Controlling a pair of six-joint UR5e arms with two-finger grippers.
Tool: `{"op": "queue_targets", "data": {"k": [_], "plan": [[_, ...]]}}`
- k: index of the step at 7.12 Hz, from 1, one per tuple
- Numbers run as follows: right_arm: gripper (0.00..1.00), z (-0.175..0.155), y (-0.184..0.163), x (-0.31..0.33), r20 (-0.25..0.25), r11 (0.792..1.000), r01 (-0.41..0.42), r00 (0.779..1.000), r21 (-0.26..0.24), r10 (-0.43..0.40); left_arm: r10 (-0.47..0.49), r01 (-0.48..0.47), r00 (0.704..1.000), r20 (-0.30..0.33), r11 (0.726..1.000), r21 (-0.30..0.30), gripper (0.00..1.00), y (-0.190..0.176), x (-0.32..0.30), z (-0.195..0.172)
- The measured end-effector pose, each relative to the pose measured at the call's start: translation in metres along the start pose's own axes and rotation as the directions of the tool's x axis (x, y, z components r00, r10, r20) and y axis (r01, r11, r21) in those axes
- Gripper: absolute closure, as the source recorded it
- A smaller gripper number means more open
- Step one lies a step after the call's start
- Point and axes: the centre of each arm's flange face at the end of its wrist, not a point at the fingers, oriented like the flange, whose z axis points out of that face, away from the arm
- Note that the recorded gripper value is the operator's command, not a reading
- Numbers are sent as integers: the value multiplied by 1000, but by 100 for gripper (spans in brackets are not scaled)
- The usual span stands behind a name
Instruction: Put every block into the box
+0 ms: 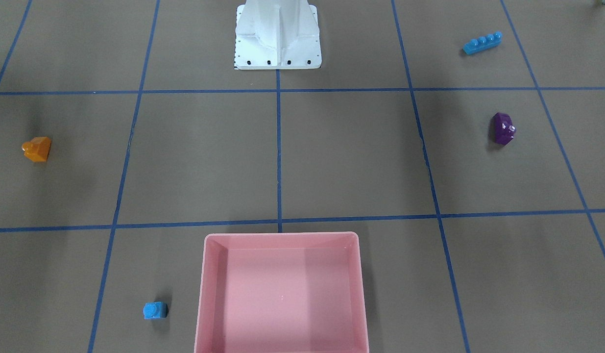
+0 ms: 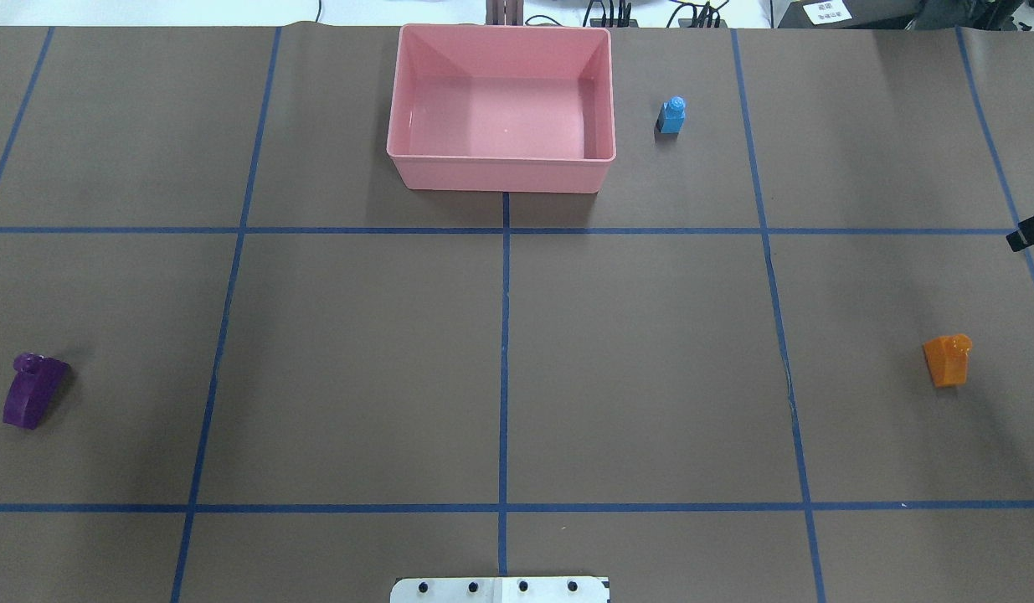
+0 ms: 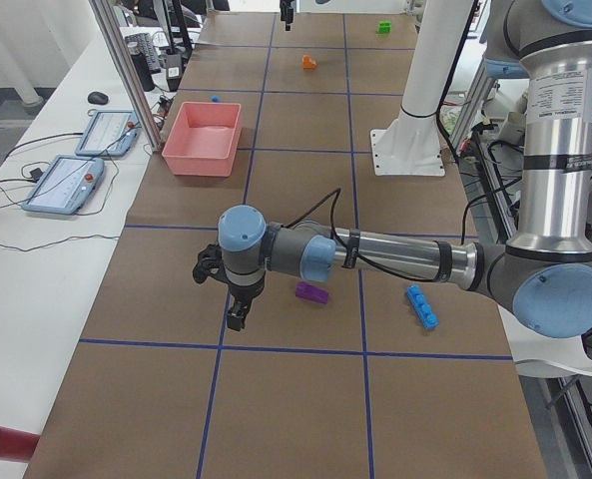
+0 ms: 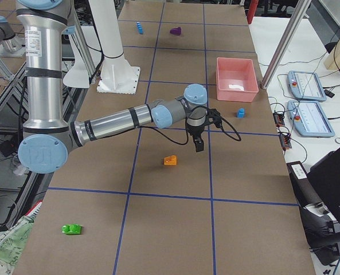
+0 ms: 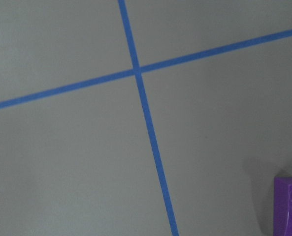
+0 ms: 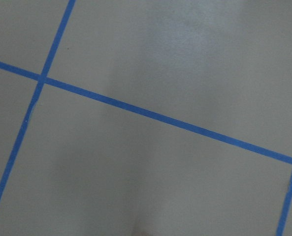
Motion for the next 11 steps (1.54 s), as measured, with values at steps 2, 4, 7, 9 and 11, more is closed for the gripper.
{"op": "queue_targets", "data": {"k": [2, 4, 7, 9, 11], "plan": [[0, 33, -4, -32, 25, 999, -21, 999, -44, 22, 10, -10, 1000, -1, 1000, 10, 0, -6, 0, 0], [0, 53, 18, -35, 34, 996, -77, 996, -38, 78, 34, -34, 999, 1, 999, 31, 0, -5, 0, 1], [0, 105, 63, -22, 17, 989, -141, 990, 34, 140, 29, -29, 1000, 0, 999, 24, 0, -1, -6, 10], [1, 136, 89, -2, 38, 987, -147, 989, 57, 145, 28, -28, 1000, -2, 999, 18, 0, -1, -7, 13], [3, 148, 98, -3, 44, 986, -157, 987, 57, 155, 29, -29, 1000, -3, 999, 17, 0, -1, -7, 14]]}}
